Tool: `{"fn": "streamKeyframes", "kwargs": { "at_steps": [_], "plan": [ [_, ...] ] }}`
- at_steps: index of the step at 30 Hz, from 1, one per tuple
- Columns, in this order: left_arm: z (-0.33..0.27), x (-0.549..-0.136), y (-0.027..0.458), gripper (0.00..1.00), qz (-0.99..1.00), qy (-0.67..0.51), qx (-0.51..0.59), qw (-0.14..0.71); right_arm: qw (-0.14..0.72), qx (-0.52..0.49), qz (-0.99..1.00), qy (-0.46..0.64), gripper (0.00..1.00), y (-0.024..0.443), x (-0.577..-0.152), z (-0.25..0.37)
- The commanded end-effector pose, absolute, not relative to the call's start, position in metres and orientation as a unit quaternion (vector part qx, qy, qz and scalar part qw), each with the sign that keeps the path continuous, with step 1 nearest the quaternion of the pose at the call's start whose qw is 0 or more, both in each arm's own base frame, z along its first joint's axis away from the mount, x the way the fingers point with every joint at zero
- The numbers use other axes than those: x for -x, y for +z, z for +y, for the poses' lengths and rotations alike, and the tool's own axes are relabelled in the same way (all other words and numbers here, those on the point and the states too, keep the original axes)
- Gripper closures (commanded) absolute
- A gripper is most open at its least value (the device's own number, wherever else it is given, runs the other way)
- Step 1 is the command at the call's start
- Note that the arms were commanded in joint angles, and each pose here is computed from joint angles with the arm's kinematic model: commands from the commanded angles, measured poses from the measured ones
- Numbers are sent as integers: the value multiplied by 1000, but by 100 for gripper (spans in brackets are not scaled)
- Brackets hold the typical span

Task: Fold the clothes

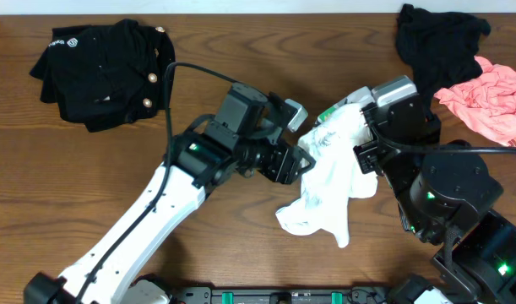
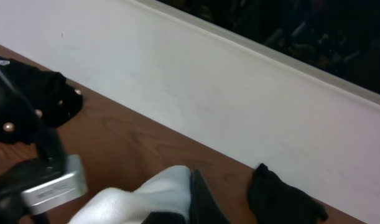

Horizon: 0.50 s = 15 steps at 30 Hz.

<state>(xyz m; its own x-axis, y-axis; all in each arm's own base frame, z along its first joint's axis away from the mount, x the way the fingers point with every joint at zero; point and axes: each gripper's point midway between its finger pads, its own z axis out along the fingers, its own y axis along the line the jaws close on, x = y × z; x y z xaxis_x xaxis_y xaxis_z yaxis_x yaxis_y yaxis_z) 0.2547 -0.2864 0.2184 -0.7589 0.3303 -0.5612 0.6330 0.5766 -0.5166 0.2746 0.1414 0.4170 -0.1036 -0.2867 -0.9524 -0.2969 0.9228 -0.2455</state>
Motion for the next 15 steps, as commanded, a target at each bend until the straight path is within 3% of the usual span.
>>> {"fn": "streamKeyframes", "kwargs": {
  "at_steps": [1, 15],
  "plan": [
    [-283, -272, 208, 35, 874, -332, -271, 229, 651, 185, 736, 16, 99, 429, -272, 139],
    [-288, -279, 211, 35, 875, -345, -248, 233, 648, 181, 740, 7, 99, 426, -275, 138]
  ]
}}
